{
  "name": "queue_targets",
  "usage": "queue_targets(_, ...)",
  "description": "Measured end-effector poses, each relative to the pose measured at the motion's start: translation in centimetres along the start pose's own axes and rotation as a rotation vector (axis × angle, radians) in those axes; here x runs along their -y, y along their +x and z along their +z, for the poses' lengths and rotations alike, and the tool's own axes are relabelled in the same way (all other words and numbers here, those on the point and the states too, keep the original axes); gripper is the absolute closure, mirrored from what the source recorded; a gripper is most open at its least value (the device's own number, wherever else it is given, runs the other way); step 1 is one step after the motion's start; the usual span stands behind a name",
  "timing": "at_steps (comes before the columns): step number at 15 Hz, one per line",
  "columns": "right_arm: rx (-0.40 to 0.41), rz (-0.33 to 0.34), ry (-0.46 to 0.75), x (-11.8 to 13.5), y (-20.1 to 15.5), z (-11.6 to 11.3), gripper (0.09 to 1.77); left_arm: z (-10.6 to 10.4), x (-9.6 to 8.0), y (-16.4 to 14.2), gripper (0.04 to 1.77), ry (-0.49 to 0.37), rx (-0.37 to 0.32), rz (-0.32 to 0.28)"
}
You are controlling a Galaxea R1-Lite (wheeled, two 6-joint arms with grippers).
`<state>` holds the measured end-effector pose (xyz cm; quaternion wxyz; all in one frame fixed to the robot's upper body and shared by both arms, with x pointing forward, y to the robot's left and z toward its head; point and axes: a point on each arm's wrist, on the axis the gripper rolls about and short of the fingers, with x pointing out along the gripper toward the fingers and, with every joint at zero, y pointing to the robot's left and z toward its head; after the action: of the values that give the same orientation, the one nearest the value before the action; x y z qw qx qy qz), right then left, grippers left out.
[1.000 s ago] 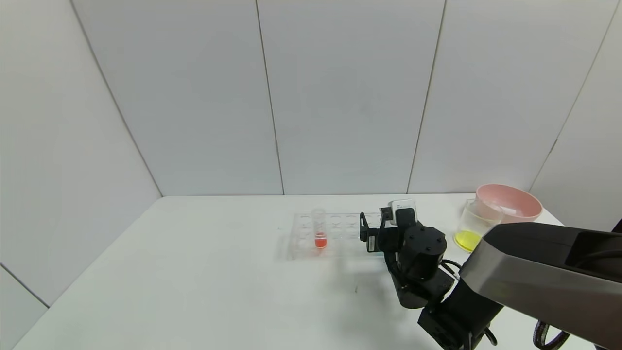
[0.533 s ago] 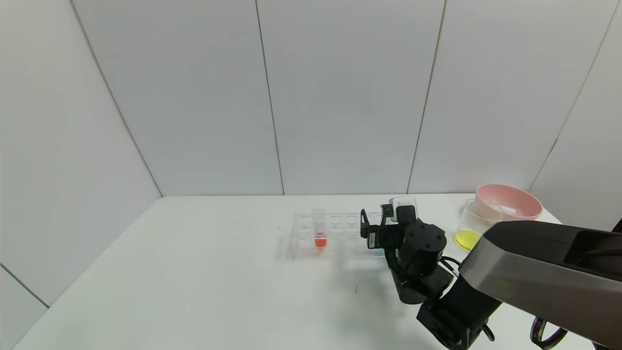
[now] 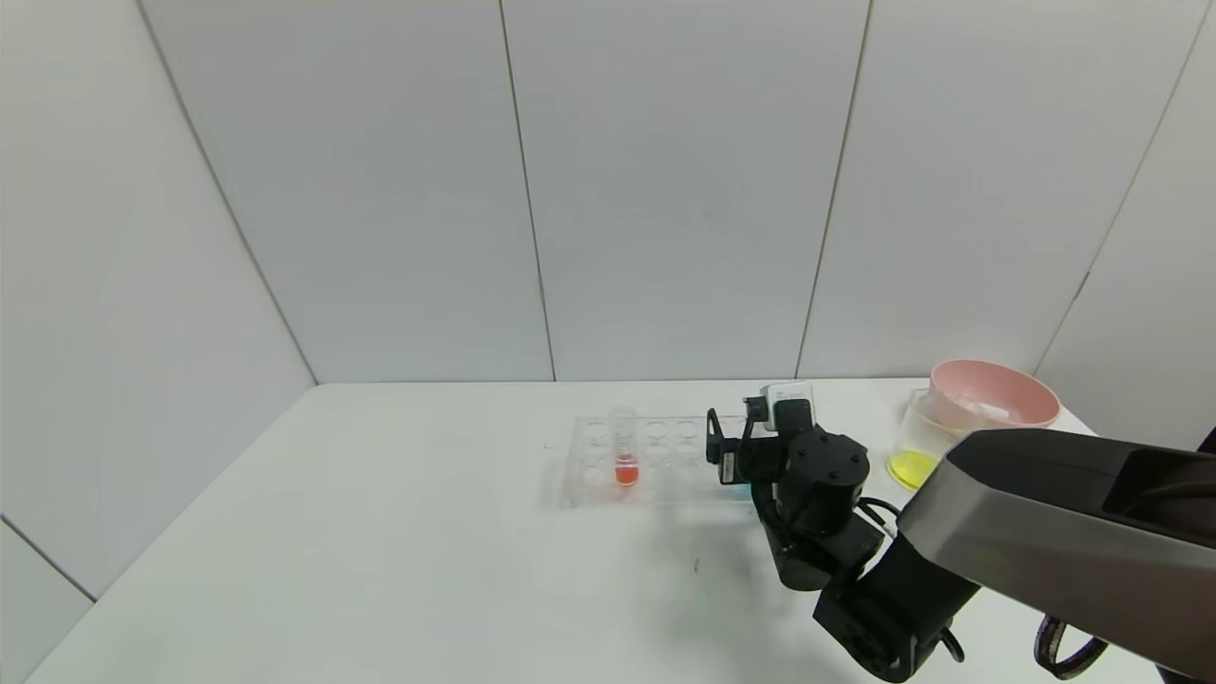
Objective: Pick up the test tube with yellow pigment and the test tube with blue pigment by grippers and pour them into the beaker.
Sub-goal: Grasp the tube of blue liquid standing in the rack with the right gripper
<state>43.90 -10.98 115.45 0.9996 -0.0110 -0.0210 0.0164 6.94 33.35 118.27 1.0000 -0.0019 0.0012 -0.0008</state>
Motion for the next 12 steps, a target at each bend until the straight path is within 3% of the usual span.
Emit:
queue_targets(5, -0.001, 0.01, 0.013, -0.38, -0.3, -0.19, 0.15, 0.0, 0.0, 0.0, 0.05, 0.0, 0.0, 0.0)
queue_targets(9, -0.004, 0.012, 0.017, -0.48, -0.38, -0.49, 0.76, 0.0, 0.0, 0.0, 0.05, 0.0, 0.0, 0.0)
queue_targets(12, -0.002, 0.011, 0.019, -0.45, -0.35, -0.52, 1.08, 0.0, 0.0, 0.0, 0.05, 0.0, 0.0, 0.0)
